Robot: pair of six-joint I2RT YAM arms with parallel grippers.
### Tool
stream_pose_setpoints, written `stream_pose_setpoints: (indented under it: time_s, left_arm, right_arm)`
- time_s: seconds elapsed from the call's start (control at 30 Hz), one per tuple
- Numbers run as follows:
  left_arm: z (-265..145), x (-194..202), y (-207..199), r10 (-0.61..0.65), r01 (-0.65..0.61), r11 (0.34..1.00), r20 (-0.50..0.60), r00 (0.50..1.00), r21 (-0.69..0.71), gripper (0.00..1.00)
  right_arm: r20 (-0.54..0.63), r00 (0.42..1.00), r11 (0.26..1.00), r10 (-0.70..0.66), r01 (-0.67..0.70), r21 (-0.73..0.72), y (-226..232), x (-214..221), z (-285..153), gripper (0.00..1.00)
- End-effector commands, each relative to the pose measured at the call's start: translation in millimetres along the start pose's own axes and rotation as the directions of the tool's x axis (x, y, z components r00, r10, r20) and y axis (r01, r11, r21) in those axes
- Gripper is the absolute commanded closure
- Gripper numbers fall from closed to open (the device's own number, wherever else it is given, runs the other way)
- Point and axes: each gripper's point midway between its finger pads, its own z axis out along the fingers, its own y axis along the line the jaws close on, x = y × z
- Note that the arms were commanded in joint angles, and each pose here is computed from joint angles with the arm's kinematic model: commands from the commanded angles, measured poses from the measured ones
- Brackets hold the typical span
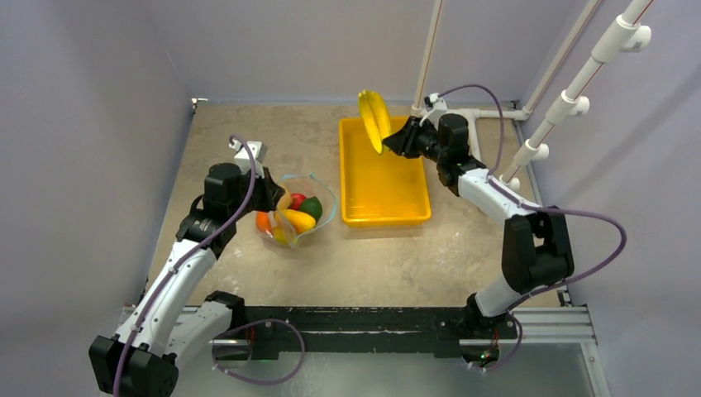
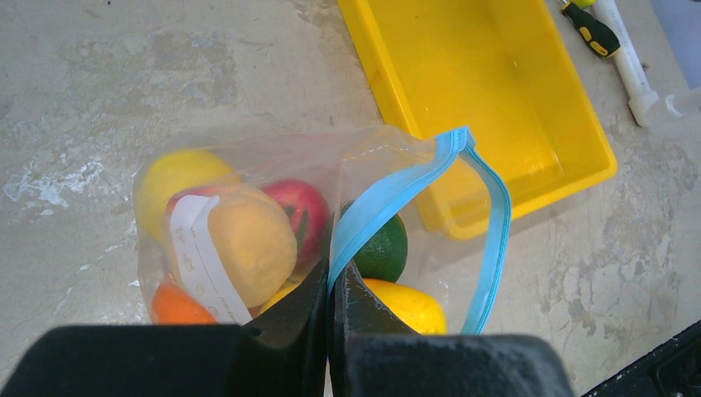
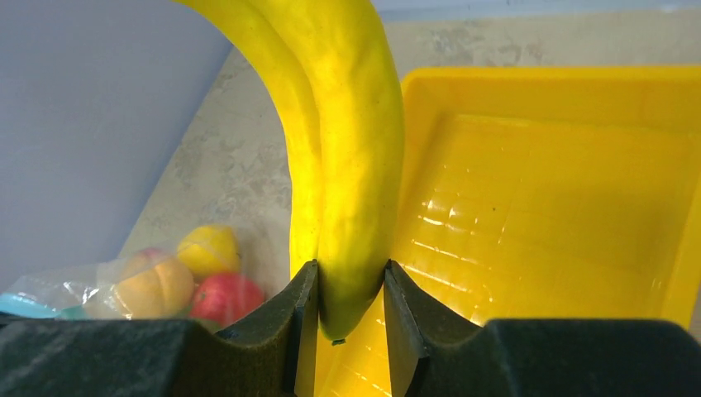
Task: Place the food in the zip-top bag and seal the zipper
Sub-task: Pick up the fake fruit from the bin, then place the fake fruit in the zipper food storage bag.
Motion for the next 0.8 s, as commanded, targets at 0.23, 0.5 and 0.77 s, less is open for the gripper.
stream_pose_setpoints:
  time_s: [0.23, 0.5, 0.77]
  left_arm:
    - [-6, -14, -5, 0.029, -0.03, 0.999, 0.062, 0.998, 0.012, 1.0]
    - [-11, -15, -7, 0.03, -0.032, 0.999, 0.075, 0.997, 0.023, 1.0]
    - [-18, -17, -10, 0.03, -0.033, 0.999, 0.093, 0.995, 0.03, 1.0]
  right_arm:
    - [0.295, 0.883, 0.918, -0.366, 0.394, -0.039, 94, -53, -62, 1.0]
    - [0.371, 0.786, 0.824, -0.494, 0.559, -0.087, 145, -47, -85, 1.0]
    - [0.446, 0.601, 0.614, -0.663, 0.778, -0.135, 182, -25, -107, 1.0]
